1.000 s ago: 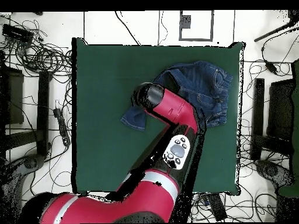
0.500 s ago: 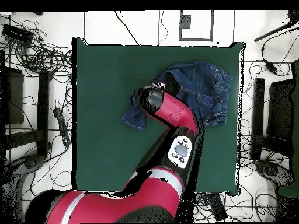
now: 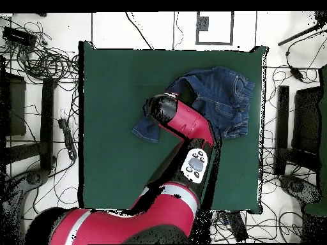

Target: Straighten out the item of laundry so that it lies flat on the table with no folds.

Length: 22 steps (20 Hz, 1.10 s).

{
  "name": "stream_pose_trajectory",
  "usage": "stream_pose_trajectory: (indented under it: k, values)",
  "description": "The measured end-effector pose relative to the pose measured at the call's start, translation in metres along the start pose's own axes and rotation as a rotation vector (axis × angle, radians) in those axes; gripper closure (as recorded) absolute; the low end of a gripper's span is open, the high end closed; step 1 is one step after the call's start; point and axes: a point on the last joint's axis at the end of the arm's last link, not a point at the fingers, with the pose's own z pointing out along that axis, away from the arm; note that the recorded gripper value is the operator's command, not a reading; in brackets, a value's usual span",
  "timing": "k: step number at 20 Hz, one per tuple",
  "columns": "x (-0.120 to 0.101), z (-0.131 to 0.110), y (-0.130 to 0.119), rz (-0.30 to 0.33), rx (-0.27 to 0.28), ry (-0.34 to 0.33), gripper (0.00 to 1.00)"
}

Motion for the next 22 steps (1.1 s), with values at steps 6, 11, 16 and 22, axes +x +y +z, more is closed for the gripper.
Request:
stream_pose_trajectory:
  k: [6, 11, 16, 22]
  values:
    - [0.010, -0.004, -0.016, -0.004, 0.124, 0.062, 1.00]
    - [0.018, -0.015, -0.023, -0.016, 0.203, 0.094, 1.00]
    - [0.023, -0.033, -0.021, -0.027, 0.225, 0.106, 1.00]
    - [0.026, -0.047, -0.012, -0.040, 0.200, 0.094, 1.00]
